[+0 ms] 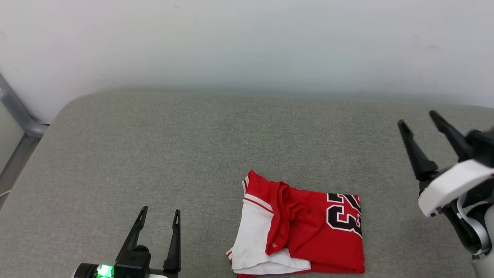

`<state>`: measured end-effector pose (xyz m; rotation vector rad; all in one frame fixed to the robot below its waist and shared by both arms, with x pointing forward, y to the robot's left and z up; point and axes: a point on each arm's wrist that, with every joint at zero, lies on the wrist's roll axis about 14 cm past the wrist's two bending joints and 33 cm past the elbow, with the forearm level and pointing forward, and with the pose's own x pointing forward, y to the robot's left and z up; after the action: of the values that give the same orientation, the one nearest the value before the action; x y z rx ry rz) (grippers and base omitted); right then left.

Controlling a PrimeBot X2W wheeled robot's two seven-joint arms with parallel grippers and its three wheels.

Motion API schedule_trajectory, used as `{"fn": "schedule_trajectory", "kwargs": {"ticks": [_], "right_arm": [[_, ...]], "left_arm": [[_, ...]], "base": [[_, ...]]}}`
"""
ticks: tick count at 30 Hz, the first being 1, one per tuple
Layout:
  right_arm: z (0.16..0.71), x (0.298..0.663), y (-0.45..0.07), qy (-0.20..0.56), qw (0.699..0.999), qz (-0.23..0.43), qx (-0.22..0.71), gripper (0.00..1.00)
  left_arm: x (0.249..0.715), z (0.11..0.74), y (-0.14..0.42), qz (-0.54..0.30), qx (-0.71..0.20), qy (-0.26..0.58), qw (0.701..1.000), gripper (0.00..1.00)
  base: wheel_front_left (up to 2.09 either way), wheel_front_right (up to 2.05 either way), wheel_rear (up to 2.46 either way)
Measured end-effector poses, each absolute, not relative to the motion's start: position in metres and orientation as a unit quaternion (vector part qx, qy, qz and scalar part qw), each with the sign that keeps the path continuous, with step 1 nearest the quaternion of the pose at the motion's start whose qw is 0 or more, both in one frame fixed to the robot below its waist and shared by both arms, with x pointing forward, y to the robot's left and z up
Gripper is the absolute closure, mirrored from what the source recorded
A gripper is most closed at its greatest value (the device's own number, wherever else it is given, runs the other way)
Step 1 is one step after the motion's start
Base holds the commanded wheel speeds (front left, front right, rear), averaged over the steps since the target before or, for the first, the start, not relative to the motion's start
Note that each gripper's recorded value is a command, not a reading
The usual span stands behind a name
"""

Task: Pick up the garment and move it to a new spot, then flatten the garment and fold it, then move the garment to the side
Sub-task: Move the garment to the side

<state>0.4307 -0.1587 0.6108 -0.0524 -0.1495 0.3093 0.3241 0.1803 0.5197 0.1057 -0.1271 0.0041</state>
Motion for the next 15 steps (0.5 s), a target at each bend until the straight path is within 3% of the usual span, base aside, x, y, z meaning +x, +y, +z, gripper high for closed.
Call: {"fn": "schedule_trajectory", "kwargs": {"ticks": [10,15], "right_arm": [[0.52,0.426,-0.131,0.209,0.946,0.238,-0.065,0.0],[0.481,0.414,-0.13,0.304,0.918,0.249,-0.052,0.0]], "left_arm": [[0.329,0.516,0.18,0.005,0.048,-0.056,0.997,0.0],[0.331,0.514,0.18,0.008,0.048,-0.053,0.997,0.0]], "base": [[0.0,0.0,0.0],[0.0,0.0,0.0]]}}
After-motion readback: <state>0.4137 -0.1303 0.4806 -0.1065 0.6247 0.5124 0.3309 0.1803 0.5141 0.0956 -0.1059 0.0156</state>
